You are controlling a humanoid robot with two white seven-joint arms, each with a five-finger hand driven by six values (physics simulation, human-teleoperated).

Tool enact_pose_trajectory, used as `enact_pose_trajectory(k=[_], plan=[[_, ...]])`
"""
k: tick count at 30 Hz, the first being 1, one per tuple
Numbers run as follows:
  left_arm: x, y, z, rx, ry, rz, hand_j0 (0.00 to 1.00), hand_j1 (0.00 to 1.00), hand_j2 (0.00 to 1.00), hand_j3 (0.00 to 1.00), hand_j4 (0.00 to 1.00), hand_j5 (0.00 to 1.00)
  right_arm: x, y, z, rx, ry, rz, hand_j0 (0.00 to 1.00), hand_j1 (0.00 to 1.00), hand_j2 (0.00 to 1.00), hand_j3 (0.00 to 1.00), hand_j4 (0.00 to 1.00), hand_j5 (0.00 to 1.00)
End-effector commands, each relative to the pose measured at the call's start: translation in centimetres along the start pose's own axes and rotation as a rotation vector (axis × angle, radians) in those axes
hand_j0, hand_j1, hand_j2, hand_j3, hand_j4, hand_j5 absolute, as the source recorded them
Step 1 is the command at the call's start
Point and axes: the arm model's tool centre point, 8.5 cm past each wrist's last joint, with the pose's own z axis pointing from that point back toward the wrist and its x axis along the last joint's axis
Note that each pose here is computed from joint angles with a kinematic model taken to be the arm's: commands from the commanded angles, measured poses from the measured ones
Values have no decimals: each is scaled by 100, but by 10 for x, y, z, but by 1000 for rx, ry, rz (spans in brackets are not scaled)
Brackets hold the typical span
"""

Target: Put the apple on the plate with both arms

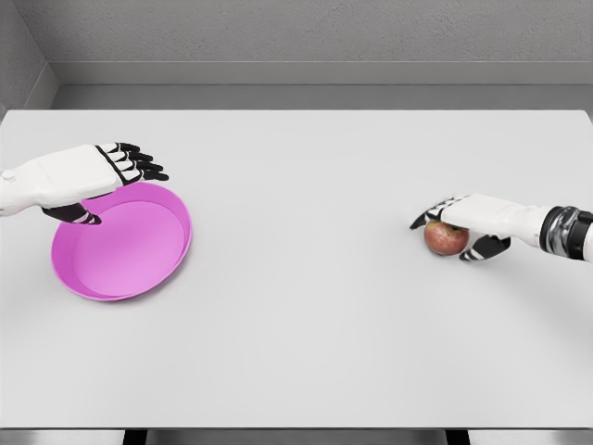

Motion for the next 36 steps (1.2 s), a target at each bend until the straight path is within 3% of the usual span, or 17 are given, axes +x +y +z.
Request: enact_pose_trajectory(k=[1, 8, 19, 24, 28, 36], plan=[[0, 1, 0, 4, 1, 4, 100, 100, 100, 100, 100, 100, 0, 2, 0, 20, -3, 1, 46, 46, 46, 46, 46, 46], [0, 1, 0, 4, 1, 4, 100, 100, 100, 100, 100, 100, 1, -1, 2, 13, -3, 7, 45, 45, 45, 45, 45, 45], [-1, 0, 1, 1, 4, 3, 100, 100, 100, 100, 100, 100, 7, -31, 8, -50, -14, 47, 45, 45, 45, 45, 45, 45], [-1, 0, 1, 1, 4, 3, 100, 100, 100, 100, 100, 100, 17, -44, 11, -83, -38, 77, 45, 45, 45, 45, 45, 45], [-1, 0, 2, 1, 4, 4, 100, 100, 100, 100, 100, 100, 43, -62, 17, -135, -91, 129, 45, 45, 45, 45, 45, 45], [-2, 1, 2, 3, 5, 2, 100, 100, 100, 100, 100, 100, 74, -69, 5, -177, -197, 158, 43, 43, 43, 43, 43, 43]])
